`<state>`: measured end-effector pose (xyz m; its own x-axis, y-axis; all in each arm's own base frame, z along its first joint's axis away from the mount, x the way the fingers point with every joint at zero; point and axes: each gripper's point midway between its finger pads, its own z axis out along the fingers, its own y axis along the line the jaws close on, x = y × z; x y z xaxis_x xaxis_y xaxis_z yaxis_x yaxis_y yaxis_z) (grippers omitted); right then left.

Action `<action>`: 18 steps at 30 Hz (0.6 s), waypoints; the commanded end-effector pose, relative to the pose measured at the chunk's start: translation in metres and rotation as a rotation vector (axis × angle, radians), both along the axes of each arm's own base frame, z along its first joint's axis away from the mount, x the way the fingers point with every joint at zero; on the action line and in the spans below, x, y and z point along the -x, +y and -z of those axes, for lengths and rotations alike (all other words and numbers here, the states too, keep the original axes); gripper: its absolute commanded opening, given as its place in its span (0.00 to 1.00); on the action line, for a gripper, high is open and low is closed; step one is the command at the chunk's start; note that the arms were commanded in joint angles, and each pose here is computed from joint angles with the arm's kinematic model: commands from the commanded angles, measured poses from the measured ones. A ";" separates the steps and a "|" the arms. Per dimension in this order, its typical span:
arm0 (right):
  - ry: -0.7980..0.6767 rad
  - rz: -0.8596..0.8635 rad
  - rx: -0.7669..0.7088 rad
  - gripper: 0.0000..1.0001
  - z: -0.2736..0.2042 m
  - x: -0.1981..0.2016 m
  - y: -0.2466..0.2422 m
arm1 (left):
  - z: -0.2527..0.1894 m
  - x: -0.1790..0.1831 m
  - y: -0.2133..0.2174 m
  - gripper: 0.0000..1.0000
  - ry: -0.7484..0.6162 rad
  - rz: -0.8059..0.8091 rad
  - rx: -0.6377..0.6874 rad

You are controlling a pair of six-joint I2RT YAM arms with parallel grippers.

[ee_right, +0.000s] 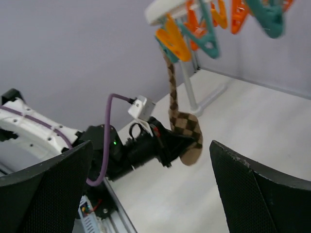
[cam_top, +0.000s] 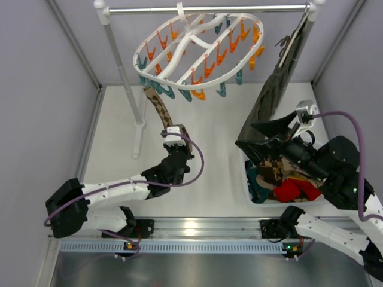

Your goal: Remove the socks clipped to the hanger

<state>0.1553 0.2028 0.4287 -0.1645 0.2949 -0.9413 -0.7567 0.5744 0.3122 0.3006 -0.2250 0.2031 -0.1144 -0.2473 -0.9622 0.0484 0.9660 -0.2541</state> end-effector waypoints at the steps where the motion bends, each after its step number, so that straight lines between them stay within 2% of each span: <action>1: -0.074 -0.192 -0.138 0.99 -0.061 0.029 0.019 | -0.024 0.024 -0.011 0.00 -0.058 0.009 0.041; 3: -0.057 -0.247 -0.130 0.99 -0.070 0.029 0.033 | -0.025 0.039 -0.026 0.00 -0.060 0.048 0.035; 5: -0.010 -0.229 -0.097 0.94 -0.071 0.014 0.046 | -0.023 0.046 -0.030 0.00 -0.060 0.050 0.023; 9: 0.053 -0.178 -0.027 0.80 -0.069 -0.015 0.068 | -0.016 0.064 -0.043 0.00 -0.054 0.092 0.001; 13: 0.017 -0.131 0.022 0.76 -0.083 -0.027 0.090 | -0.008 0.074 -0.040 0.00 -0.051 0.105 -0.009; 15: 0.028 -0.153 0.074 0.76 -0.074 -0.029 0.117 | -0.006 0.077 -0.040 0.00 -0.048 0.136 0.000; 16: -0.003 -0.141 0.073 0.76 -0.086 -0.031 0.120 | -0.006 0.078 -0.039 0.00 -0.047 0.144 0.002; 18: 0.011 -0.141 0.128 0.76 -0.072 -0.042 0.144 | -0.008 0.080 -0.040 0.00 -0.050 0.165 0.013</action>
